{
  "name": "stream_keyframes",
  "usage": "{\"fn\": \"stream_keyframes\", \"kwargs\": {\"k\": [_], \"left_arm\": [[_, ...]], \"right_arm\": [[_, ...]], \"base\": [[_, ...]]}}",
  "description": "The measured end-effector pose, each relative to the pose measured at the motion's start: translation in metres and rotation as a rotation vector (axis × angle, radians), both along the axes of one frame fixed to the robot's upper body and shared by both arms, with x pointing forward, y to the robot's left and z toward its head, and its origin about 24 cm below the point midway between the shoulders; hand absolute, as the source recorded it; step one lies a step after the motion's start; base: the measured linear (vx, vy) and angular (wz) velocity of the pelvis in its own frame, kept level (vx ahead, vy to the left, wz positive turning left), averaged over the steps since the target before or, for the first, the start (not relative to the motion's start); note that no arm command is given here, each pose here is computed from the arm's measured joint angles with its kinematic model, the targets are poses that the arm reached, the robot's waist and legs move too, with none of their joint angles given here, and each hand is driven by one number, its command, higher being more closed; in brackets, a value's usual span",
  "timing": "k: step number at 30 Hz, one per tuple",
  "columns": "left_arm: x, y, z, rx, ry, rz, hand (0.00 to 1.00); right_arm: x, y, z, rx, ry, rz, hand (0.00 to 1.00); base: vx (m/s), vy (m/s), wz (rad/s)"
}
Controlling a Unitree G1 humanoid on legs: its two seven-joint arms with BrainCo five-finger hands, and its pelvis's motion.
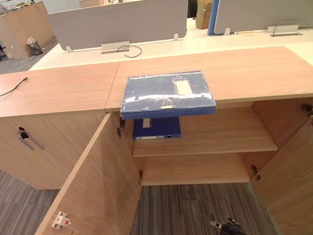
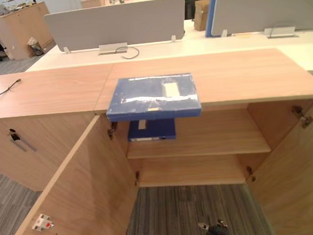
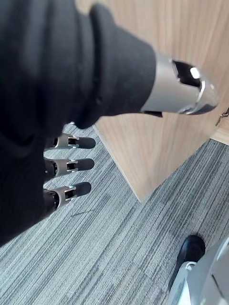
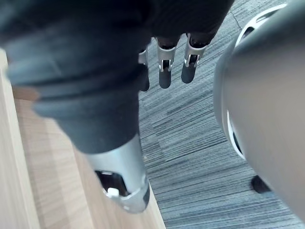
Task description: Walk over to the cabinet, pick up the folder, carry it to the office cabinet, place the folder inside the office cabinet, then close the office cabinet door
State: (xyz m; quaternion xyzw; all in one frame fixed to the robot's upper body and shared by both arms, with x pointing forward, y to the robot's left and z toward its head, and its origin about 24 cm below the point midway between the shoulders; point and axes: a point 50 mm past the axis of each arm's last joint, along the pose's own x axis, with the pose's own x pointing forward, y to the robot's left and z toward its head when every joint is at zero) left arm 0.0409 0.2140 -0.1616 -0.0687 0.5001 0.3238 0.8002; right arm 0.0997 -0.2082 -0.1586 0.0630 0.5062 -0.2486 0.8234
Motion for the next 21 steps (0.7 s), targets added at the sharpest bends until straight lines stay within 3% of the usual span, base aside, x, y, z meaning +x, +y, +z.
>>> {"fn": "stream_keyframes", "kwargs": {"k": [5,8,13,21], "left_arm": [[-0.012,0.011,0.001,0.022,0.018,0.066,0.0],[-0.021,-0.003,-0.002,-0.017,0.03,0.129,0.0],[-0.025,0.0,-0.003,-0.025,0.029,0.202,0.0],[-0.014,0.004,-0.001,-0.014,0.004,0.189,0.0]], "right_arm": [[-0.003,0.015,-0.003,0.065,-0.005,-0.068,0.0],[-0.003,0.003,-0.002,0.021,0.006,-0.026,0.0],[-0.01,0.007,-0.006,0.016,0.062,0.029,0.0],[-0.029,0.005,-0.01,0.02,0.121,-0.028,0.0]], "base": [[0.07,-0.33,-0.01],[0.14,-0.386,0.23],[0.16,-0.304,0.33],[0.13,-0.064,0.03]]}}
